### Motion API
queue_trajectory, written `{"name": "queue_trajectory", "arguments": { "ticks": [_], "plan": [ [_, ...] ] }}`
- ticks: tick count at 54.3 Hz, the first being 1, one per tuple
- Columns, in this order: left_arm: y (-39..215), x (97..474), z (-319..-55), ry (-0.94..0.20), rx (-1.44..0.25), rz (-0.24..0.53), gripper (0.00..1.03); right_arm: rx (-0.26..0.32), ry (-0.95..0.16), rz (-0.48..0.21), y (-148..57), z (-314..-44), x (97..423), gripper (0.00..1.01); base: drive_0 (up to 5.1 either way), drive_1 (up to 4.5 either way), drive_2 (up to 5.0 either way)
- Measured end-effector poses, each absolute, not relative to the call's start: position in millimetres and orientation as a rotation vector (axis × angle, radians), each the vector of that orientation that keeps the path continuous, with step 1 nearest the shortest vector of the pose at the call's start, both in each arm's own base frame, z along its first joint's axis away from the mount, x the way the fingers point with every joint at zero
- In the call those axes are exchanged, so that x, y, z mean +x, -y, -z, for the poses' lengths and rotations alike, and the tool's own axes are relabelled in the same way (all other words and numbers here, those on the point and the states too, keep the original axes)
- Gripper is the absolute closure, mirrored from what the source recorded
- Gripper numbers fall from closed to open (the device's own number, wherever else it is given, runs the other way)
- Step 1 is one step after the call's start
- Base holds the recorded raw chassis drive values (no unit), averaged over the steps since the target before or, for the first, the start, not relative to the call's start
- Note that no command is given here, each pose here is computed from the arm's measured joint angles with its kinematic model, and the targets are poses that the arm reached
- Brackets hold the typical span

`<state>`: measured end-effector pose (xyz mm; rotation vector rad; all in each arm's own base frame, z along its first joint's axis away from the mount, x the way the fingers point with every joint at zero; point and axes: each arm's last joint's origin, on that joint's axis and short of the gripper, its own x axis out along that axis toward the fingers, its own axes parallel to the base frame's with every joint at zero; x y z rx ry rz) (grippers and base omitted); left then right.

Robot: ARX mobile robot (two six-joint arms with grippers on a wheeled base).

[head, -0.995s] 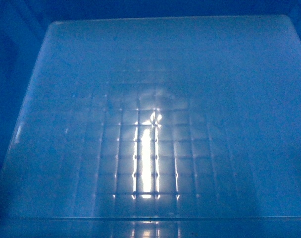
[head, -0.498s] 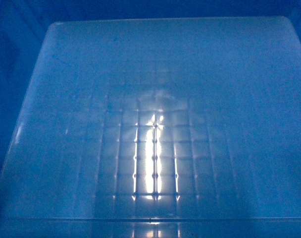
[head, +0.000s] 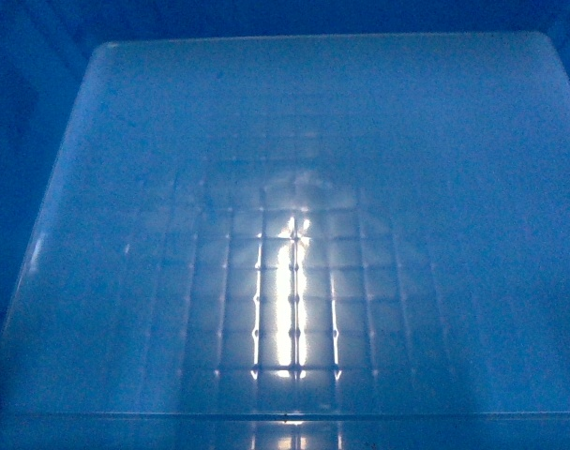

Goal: Place box next to blue box on left shelf

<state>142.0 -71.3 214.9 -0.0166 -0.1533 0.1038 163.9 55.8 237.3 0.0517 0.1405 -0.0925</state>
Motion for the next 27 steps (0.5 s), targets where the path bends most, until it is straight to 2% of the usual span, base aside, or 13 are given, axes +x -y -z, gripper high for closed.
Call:
{"name": "queue_trajectory", "arguments": {
  "ticks": [27],
  "plan": [
    [71.3, 142.0, -214.9, 0.154, -0.016, -0.102, 0.91, 0.052, -0.14, 0.093, -55.7, -237.4, 163.7, 0.81, 0.0, 0.0, 0.0]
  ]
}}
